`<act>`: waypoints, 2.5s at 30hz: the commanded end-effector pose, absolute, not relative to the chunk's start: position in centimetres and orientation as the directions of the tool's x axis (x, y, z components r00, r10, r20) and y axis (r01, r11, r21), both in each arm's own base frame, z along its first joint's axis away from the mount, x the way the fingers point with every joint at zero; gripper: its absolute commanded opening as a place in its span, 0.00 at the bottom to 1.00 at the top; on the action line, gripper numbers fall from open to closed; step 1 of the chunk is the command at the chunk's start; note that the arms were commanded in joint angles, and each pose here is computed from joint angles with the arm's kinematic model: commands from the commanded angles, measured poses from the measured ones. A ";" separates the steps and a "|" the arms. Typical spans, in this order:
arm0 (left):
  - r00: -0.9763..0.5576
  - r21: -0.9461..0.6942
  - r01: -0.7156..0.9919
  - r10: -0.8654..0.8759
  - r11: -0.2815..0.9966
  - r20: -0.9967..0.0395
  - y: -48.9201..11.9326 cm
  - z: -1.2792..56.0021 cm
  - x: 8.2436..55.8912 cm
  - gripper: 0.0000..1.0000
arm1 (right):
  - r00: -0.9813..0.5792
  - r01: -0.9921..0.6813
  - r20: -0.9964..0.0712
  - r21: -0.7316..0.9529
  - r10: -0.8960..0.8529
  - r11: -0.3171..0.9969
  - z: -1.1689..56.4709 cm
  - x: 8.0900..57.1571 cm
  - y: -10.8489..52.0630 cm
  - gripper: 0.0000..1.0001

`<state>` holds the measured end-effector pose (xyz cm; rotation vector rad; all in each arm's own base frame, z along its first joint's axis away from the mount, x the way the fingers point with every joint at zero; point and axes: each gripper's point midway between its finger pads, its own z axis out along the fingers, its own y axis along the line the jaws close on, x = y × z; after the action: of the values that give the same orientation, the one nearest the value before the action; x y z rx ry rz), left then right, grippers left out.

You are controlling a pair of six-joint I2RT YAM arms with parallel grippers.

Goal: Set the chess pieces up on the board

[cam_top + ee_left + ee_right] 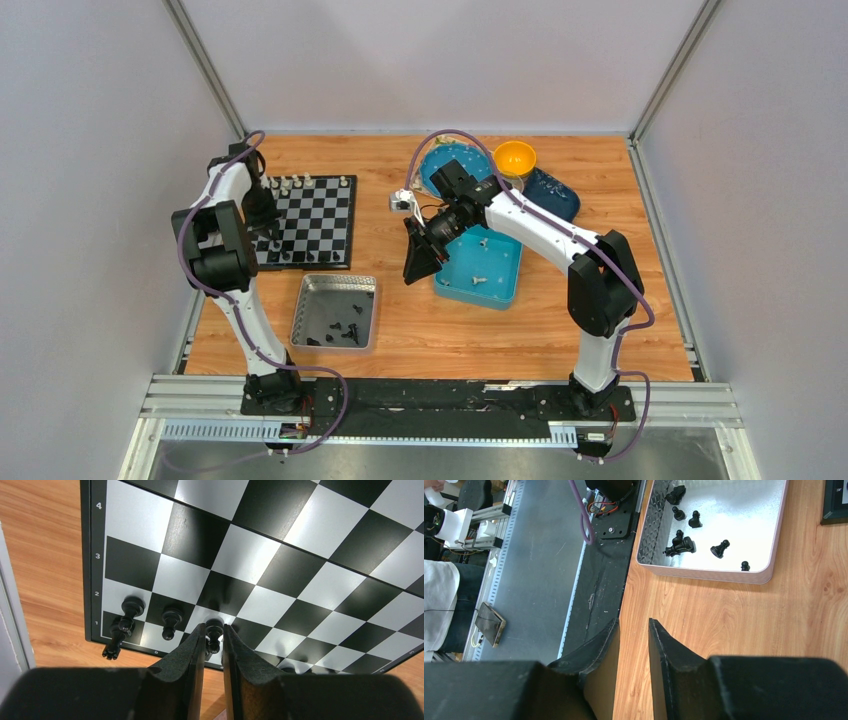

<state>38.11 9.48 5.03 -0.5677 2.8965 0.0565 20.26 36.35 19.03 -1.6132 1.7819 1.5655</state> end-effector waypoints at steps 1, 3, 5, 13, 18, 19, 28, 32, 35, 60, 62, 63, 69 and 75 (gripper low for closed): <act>-0.906 0.010 -0.371 -0.359 0.929 -0.222 10.3 6.4 38.5 0.27 | -0.311 -0.843 -0.807 0.478 -0.502 -0.247 20.4 20.6 36.9 0.31; -0.908 0.007 -0.368 -0.358 0.930 -0.217 10.2 6.5 38.3 0.27 | -0.311 -0.844 -0.808 0.477 -0.501 -0.246 20.4 20.7 36.8 0.31; -0.911 0.007 -0.365 -0.356 0.931 -0.209 10.1 6.4 38.0 0.27 | -0.311 -0.844 -0.808 0.477 -0.501 -0.246 20.4 20.7 36.9 0.31; -0.919 0.001 -0.353 -0.347 0.936 -0.187 9.8 6.2 37.3 0.27 | -0.315 -0.841 -0.805 0.483 -0.504 -0.245 20.3 20.7 36.9 0.31; -0.922 -0.011 -0.350 -0.346 0.937 -0.171 9.4 5.9 37.0 0.27 | -0.311 -0.842 -0.807 0.479 -0.502 -0.248 20.3 20.7 36.9 0.31; -0.924 -0.011 -0.348 -0.345 0.937 -0.166 9.4 5.8 36.9 0.27 | -0.311 -0.843 -0.807 0.478 -0.503 -0.246 20.3 20.7 36.9 0.31; -0.926 -0.009 -0.350 -0.347 0.937 -0.150 9.3 5.4 36.6 0.26 | -0.309 -0.843 -0.807 0.477 -0.503 -0.248 20.3 20.7 36.9 0.31; -0.926 -0.009 -0.348 -0.346 0.937 -0.150 9.3 5.5 36.6 0.23 | -0.311 -0.842 -0.807 0.479 -0.502 -0.247 20.3 20.7 36.9 0.31; -0.927 -0.008 -0.348 -0.346 0.937 -0.148 9.3 5.4 36.5 0.20 | -0.311 -0.842 -0.805 0.480 -0.505 -0.247 20.2 20.7 36.9 0.31; -0.922 0.007 -0.354 -0.348 0.935 -0.169 9.7 6.1 37.0 0.29 | -0.310 -0.842 -0.805 0.480 -0.505 -0.248 20.2 20.6 36.8 0.31; -0.919 0.003 -0.359 -0.353 0.933 -0.174 9.8 6.3 37.1 0.31 | -0.311 -0.841 -0.804 0.481 -0.506 -0.248 20.1 20.6 36.8 0.31; -0.918 0.002 -0.359 -0.353 0.933 -0.180 9.8 6.3 37.3 0.31 | -0.311 -0.841 -0.804 0.481 -0.506 -0.248 20.1 20.6 36.8 0.31; -0.908 -0.019 -0.366 -0.361 0.931 -0.214 9.6 7.4 38.0 0.32 | -0.308 -0.844 -0.806 0.476 -0.506 -0.246 20.2 20.7 36.8 0.31; -0.883 -0.053 -0.369 -0.367 0.928 -0.291 9.4 10.1 38.7 0.32 | -0.308 -0.842 -0.805 0.479 -0.507 -0.249 20.2 20.5 36.8 0.31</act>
<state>36.82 9.00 5.07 -0.5529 2.9474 0.0255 20.23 36.32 18.95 -1.6155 1.7824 1.5663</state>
